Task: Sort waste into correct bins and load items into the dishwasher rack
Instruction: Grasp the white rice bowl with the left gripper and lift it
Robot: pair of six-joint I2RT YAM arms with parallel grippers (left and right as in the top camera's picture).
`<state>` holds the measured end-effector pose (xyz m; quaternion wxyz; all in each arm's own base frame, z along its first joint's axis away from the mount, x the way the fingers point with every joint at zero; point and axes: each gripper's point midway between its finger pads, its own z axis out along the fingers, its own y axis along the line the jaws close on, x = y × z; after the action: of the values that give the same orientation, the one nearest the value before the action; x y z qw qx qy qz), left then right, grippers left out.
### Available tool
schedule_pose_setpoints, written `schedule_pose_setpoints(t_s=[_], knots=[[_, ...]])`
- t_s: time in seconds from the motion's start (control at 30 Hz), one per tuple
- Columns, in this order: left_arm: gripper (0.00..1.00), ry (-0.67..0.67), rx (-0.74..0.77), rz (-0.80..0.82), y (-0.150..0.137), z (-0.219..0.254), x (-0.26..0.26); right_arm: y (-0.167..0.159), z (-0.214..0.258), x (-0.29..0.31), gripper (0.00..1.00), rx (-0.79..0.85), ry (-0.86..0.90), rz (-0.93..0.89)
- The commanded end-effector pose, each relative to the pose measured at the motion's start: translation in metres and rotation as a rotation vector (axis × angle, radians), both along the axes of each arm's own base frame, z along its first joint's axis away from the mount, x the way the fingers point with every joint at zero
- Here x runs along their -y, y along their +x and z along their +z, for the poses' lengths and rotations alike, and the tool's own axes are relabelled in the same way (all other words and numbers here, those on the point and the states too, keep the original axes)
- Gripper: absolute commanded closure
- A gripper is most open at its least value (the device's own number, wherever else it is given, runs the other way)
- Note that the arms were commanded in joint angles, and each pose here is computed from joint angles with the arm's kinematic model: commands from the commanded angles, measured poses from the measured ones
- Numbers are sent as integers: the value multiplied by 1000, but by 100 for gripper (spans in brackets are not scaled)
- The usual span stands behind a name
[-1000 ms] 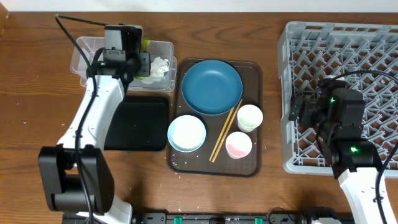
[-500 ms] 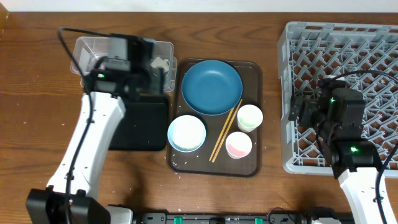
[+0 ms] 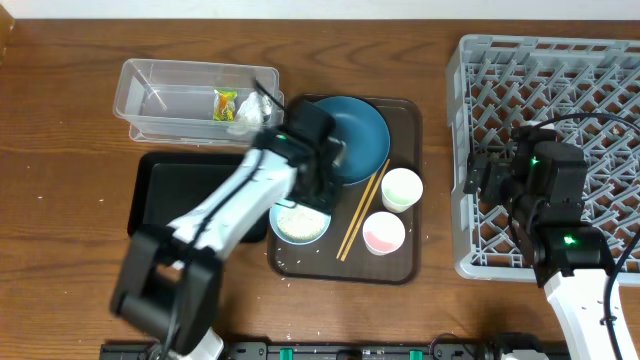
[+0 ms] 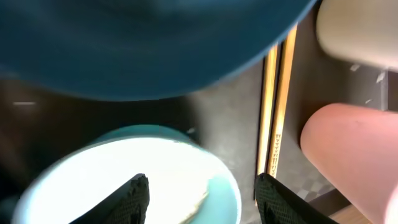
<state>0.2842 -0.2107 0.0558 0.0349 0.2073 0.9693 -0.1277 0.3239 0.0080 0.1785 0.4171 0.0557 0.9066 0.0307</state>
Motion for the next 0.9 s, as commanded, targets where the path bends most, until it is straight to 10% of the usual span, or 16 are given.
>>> schedule_pose_setpoints(t_s=[0.0,0.3,0.87], knots=[[44,43,-78,-14,-16,-25,8,3,8,-3,1,18,-4,10],[94,80,-121,-47,-27,-43,13,3,8,-3,1,18,-4,10],[94,-30,115,44,-7,66,-14,3,9,-3,1,20,-4,10]])
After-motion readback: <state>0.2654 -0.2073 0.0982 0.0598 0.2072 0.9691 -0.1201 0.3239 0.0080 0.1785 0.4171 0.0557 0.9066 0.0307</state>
